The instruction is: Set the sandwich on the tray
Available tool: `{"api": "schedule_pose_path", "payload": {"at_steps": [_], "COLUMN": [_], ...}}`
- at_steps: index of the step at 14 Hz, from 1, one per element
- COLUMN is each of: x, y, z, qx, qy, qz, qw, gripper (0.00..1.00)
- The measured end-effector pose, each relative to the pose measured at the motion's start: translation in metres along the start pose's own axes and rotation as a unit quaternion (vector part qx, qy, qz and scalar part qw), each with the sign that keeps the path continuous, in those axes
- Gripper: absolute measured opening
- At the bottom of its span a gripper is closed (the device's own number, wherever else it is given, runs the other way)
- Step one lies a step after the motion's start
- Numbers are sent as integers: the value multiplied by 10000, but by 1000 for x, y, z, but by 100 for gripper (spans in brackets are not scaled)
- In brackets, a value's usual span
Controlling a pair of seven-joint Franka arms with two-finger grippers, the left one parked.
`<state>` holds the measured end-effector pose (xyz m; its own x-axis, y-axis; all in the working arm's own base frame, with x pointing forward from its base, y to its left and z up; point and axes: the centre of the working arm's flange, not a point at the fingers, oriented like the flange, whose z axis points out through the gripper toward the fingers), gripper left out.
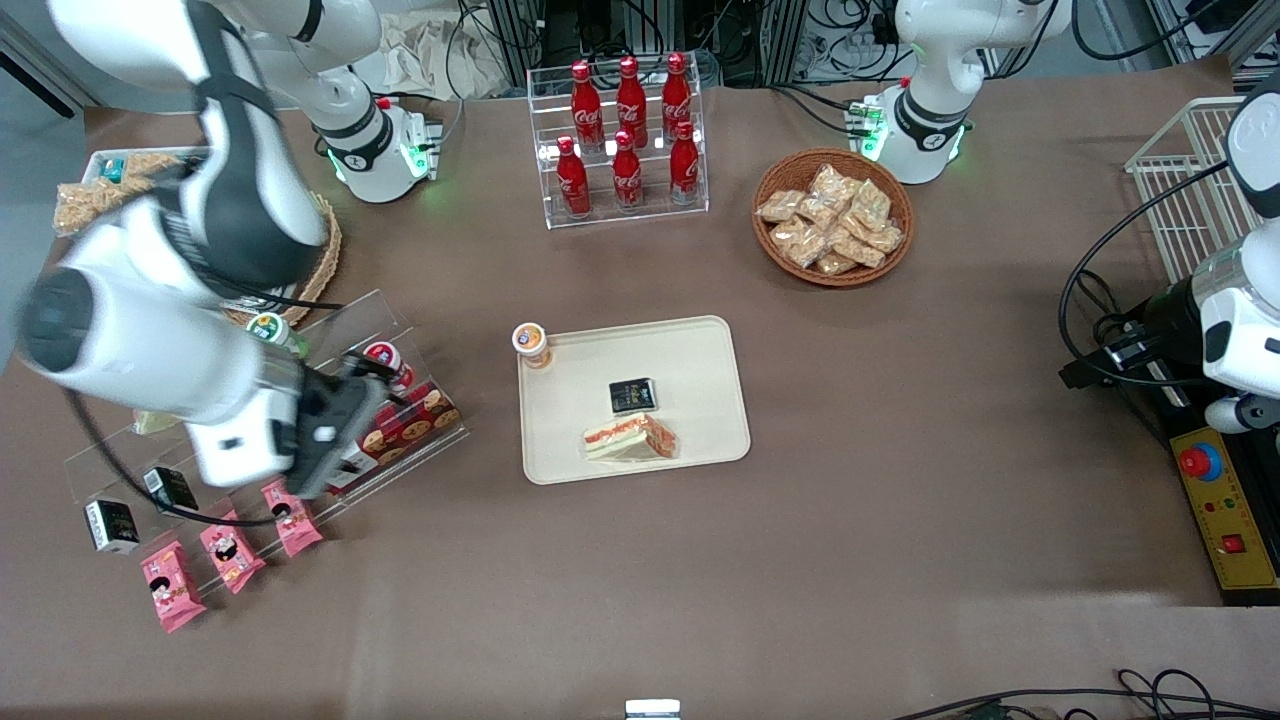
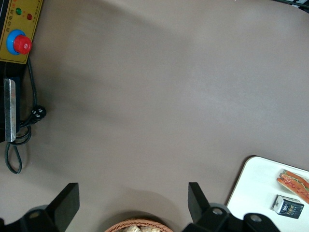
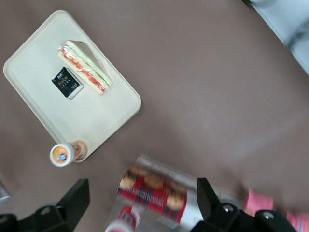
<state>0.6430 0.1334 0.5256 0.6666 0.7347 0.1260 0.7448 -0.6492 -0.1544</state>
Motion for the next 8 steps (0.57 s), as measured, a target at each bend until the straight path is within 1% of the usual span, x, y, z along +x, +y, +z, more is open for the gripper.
{"api": "schedule_pose_path", "payload": {"at_steps": [1, 2, 3, 4, 5, 6, 7, 8], "x": [-17, -33, -43, -52, -59, -67, -76, -85], "y": [10, 18, 23, 27, 30, 32, 36, 40], "z": [-15, -27, -37, -45, -51, -55, -58, -63], "qx": [-33, -125, -237, -309, -330, -310, -287, -284], "qy": [-69, -173, -232, -248, -274, -343, -421, -462], "qz": [322, 582, 768, 942, 1132, 1338, 1590, 1917], "qw": [9995, 9981, 9965, 9948, 9926, 9899, 9860, 9800], "gripper": [99, 99, 99, 99, 99, 99, 99, 99]}}
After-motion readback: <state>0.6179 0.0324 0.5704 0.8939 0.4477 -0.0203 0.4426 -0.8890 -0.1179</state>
